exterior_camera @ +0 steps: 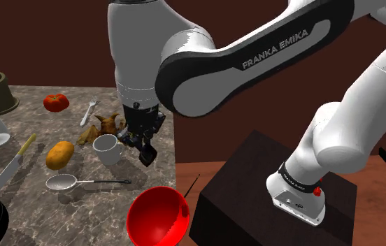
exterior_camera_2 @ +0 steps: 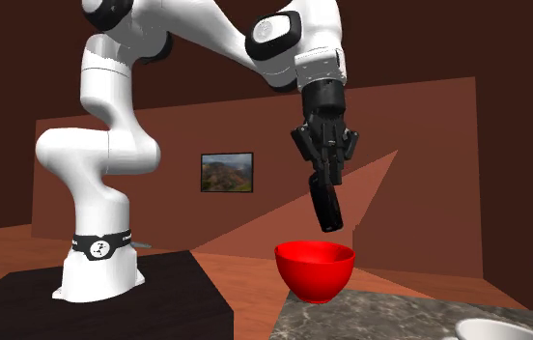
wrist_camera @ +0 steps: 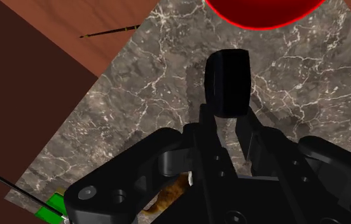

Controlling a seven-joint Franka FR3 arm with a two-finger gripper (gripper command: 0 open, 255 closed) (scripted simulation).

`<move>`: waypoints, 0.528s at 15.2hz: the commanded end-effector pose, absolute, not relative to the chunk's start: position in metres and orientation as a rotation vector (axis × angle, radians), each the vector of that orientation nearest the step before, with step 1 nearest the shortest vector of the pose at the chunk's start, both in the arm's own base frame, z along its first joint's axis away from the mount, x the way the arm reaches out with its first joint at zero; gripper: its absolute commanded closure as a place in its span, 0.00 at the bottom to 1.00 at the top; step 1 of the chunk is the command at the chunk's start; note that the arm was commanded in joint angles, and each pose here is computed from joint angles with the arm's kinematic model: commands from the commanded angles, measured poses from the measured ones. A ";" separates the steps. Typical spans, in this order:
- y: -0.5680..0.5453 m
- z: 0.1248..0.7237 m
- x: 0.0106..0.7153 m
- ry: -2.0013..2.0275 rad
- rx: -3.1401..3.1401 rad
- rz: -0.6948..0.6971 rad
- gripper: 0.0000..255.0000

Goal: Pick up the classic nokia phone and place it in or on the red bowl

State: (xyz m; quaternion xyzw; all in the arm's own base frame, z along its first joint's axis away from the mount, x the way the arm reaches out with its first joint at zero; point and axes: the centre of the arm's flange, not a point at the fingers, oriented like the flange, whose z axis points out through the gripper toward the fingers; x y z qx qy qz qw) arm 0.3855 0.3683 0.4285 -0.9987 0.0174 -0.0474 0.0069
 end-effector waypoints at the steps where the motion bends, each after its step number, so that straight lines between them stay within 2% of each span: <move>1: 0.383 0.430 0.361 0.057 -3.124 -0.148 1.00; 8: 0.422 0.438 0.278 0.057 -3.124 -0.148 1.00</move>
